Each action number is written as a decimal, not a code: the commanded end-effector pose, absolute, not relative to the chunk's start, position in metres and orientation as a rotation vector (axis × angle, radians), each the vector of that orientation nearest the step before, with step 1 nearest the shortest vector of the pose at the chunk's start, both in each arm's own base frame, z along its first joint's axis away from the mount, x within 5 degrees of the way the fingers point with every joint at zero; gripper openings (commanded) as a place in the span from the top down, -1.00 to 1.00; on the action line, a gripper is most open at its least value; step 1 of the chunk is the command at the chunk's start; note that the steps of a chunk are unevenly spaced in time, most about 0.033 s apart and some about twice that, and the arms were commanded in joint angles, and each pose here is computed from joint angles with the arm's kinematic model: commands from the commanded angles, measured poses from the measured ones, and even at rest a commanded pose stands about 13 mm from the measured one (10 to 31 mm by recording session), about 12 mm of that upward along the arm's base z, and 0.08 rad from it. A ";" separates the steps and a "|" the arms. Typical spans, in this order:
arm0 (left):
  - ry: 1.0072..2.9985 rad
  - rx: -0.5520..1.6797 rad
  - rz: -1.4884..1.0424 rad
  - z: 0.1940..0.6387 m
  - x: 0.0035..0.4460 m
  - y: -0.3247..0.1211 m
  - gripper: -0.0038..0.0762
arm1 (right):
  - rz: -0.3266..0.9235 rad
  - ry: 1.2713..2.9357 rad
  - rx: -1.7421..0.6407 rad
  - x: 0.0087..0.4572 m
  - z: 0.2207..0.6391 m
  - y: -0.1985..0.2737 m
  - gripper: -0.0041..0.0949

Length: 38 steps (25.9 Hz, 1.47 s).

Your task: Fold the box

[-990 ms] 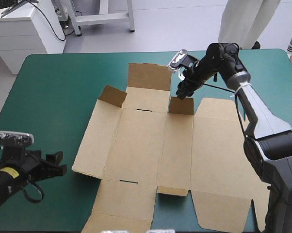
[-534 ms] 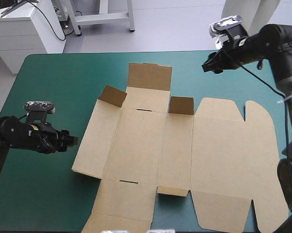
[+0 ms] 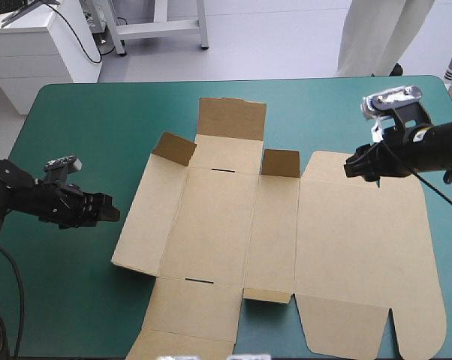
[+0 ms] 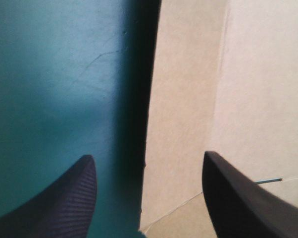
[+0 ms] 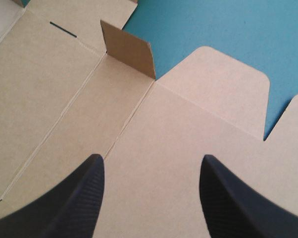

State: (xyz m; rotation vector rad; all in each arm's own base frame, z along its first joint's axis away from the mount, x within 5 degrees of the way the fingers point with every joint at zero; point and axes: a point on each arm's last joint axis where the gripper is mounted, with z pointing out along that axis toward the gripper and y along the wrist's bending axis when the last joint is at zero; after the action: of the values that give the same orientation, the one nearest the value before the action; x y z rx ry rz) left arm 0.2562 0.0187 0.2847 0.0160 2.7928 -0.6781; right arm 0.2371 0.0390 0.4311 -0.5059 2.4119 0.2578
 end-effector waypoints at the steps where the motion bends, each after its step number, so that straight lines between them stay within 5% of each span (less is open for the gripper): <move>1: 2.740 0.063 -0.868 0.291 0.260 0.024 -0.20 | 0.250 2.334 -0.497 0.218 0.440 0.037 -0.17; 8: 2.768 0.078 -1.122 0.237 0.258 0.015 -0.20 | 0.257 2.340 -0.504 0.212 0.441 0.037 -0.17; 32: 2.769 0.266 -1.293 0.228 0.263 -0.036 -0.18 | 0.252 2.330 -0.523 0.212 0.441 0.037 -0.17; 35: 2.776 0.246 -1.297 0.228 0.263 -0.036 -0.02 | 0.252 2.330 -0.523 0.212 0.441 0.037 -0.17; 38: 2.780 0.249 -1.293 0.227 0.263 -0.036 0.39 | 0.252 2.330 -0.523 0.212 0.441 0.037 -0.17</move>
State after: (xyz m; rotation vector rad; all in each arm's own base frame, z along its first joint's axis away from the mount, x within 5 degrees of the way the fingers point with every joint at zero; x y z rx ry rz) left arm 0.2703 -0.0269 0.2085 0.2025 2.8162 -1.1409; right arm 0.2199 0.0382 0.4272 -0.5354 2.4056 0.2499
